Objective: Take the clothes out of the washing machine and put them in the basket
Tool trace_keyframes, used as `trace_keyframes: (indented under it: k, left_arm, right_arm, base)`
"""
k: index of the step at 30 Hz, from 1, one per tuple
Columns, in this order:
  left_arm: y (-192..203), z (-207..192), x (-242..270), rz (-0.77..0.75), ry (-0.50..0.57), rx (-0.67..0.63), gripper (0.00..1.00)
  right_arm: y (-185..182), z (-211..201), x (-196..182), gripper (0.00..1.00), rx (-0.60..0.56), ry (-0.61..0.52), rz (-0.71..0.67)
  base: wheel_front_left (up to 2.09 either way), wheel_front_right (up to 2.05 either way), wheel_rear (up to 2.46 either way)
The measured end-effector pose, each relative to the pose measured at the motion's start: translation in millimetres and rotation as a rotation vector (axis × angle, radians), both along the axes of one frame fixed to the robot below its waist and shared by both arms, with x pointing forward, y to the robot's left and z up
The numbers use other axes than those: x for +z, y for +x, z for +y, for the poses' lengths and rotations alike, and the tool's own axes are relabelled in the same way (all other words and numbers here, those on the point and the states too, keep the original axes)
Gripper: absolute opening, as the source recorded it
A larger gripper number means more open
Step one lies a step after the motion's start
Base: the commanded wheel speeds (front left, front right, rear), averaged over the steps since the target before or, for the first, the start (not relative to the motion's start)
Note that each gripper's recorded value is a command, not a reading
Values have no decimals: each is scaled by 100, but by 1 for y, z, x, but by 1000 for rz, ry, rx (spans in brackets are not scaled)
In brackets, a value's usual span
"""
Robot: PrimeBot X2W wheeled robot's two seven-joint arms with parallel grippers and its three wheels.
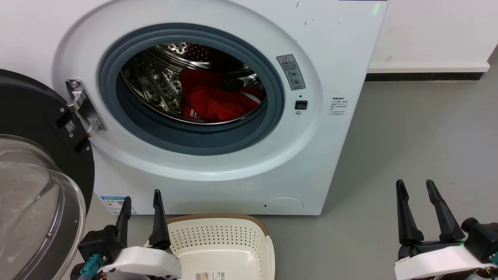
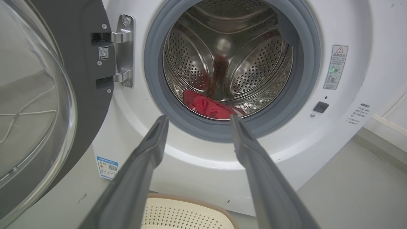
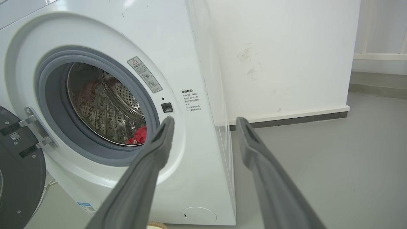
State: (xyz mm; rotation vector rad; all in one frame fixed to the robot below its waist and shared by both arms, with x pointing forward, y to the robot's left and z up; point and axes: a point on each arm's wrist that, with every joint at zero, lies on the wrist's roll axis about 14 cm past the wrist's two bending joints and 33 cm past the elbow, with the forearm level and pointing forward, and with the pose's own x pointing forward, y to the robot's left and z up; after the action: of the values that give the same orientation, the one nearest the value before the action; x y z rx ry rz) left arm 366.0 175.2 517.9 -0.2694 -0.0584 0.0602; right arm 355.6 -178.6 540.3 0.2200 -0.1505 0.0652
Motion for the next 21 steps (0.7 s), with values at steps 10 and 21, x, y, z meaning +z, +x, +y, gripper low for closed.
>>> trace_keyframes:
  k: [10,21]
  left_arm:
    - [-2,-1,3,-24,87,3,100]
    - [-5,-3,2,-35,181,0,100]
  right_arm:
    - [-3,3,4,100,3,-86,-24]
    - [-7,6,5,100,7,-180,-41]
  base:
    - [0,0,0]
    - [0,0,0]
